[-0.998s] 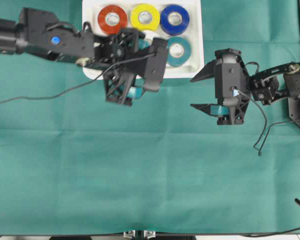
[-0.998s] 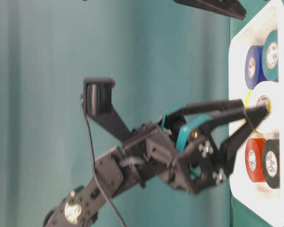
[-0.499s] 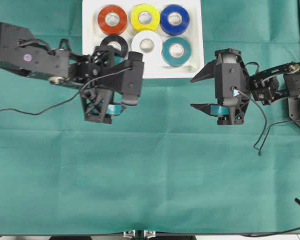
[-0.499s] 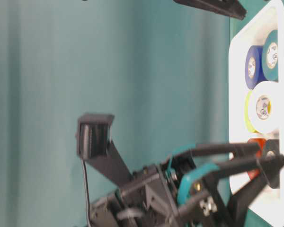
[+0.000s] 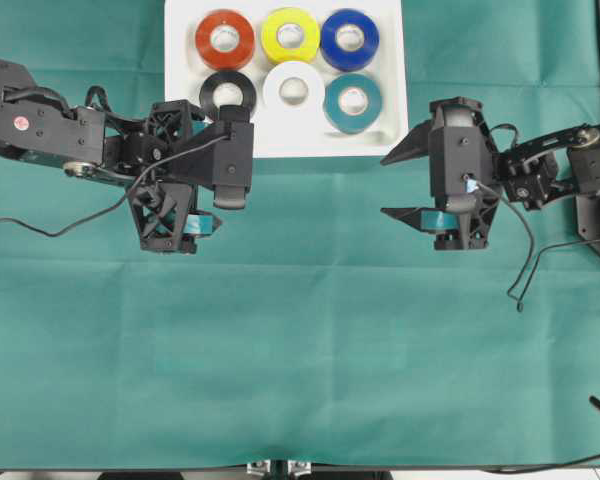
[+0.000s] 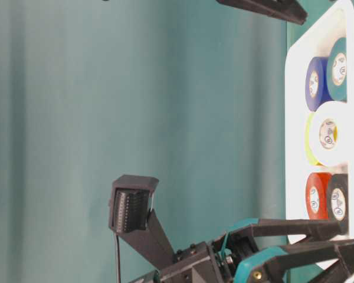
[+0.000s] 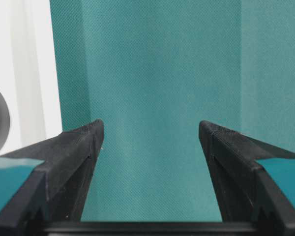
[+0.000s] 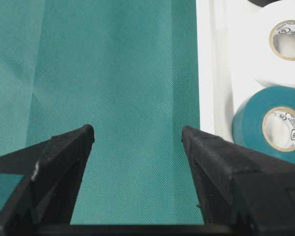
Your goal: Put the tape alternately from left to right into the white case.
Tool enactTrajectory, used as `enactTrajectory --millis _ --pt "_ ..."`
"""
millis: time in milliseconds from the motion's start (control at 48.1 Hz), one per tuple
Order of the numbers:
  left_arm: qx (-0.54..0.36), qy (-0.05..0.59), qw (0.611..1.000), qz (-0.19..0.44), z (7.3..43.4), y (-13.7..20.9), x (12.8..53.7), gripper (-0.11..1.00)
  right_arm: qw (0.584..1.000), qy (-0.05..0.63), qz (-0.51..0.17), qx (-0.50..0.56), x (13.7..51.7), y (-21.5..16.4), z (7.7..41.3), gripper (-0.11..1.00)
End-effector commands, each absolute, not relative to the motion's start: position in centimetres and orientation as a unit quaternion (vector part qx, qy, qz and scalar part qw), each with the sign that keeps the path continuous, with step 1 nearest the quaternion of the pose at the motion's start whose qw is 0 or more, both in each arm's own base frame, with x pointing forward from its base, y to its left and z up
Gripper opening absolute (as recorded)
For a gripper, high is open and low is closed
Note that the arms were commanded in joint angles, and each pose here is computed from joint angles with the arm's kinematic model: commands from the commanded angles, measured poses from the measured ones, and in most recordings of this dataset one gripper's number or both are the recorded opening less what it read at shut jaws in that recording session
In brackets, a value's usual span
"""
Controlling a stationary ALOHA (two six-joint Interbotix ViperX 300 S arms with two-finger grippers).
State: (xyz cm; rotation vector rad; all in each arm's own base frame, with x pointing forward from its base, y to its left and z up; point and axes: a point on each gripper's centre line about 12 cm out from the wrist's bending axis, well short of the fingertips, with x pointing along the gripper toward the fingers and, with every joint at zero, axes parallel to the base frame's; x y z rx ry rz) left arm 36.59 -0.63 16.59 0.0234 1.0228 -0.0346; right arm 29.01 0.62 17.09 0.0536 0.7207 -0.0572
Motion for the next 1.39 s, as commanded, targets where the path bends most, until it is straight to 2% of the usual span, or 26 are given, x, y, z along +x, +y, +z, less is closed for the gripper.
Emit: enactTrajectory --millis 0,333,686,1372 --pt "0.011 0.469 0.883 -0.018 18.0 -0.8 36.8 0.93 0.938 0.344 -0.025 0.027 29.2 0.7 17.6 0.79" --pt "0.011 0.466 0.884 -0.018 18.4 -0.8 36.5 0.93 0.944 0.329 -0.027 0.027 28.7 0.6 18.6 0.79" --pt "0.012 0.449 0.893 -0.018 19.3 -0.8 34.4 0.92 0.952 0.303 -0.025 0.029 27.5 0.5 19.9 0.79" --pt "0.01 0.366 0.93 -0.015 20.3 -0.6 30.8 0.92 0.962 0.269 -0.027 0.033 25.5 0.2 21.3 0.79"
